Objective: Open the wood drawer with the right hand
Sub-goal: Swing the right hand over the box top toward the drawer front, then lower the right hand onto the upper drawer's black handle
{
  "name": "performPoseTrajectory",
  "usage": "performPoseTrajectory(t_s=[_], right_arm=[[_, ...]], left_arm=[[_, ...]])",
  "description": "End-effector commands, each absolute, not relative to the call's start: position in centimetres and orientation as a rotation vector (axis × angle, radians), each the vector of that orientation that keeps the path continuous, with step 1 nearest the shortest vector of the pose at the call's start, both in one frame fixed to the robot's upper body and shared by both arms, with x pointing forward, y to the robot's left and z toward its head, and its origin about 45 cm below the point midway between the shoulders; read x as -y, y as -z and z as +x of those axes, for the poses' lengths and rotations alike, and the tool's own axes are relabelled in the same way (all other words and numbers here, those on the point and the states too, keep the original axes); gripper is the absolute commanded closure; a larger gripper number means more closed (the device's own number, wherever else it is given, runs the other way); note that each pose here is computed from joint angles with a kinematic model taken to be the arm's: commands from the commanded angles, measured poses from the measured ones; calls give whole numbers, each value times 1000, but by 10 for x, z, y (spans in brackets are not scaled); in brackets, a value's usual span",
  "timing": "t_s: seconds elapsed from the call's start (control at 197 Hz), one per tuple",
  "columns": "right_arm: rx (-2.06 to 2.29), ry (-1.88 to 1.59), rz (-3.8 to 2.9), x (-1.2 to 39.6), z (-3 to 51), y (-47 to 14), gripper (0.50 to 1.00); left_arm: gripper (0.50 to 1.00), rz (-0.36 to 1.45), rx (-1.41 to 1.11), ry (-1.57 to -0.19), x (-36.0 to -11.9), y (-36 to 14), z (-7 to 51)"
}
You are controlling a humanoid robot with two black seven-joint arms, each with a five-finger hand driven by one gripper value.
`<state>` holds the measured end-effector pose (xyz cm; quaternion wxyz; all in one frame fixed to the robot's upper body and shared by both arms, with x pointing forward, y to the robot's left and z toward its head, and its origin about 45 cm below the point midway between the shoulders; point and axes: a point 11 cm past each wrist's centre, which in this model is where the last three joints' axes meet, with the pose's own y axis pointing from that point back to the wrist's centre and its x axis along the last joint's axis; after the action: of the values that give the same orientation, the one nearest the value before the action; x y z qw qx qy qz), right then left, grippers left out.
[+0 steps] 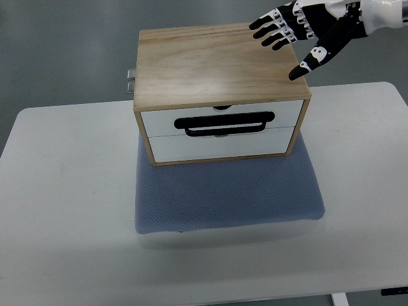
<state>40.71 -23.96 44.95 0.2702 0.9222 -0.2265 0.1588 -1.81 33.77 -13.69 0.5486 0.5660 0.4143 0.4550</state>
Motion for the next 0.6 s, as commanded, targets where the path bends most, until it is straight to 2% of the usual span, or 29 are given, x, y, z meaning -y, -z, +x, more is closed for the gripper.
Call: performPoseTrajectory(t_s=[0.0, 0.593], right_arm=[[571, -439, 2467, 230, 406, -449, 556], [355, -506, 2267, 186, 402, -437, 556]], left_arm=[[500, 1341, -981, -1078, -338, 137, -18], [500, 1341, -981, -1078, -338, 137, -18]])
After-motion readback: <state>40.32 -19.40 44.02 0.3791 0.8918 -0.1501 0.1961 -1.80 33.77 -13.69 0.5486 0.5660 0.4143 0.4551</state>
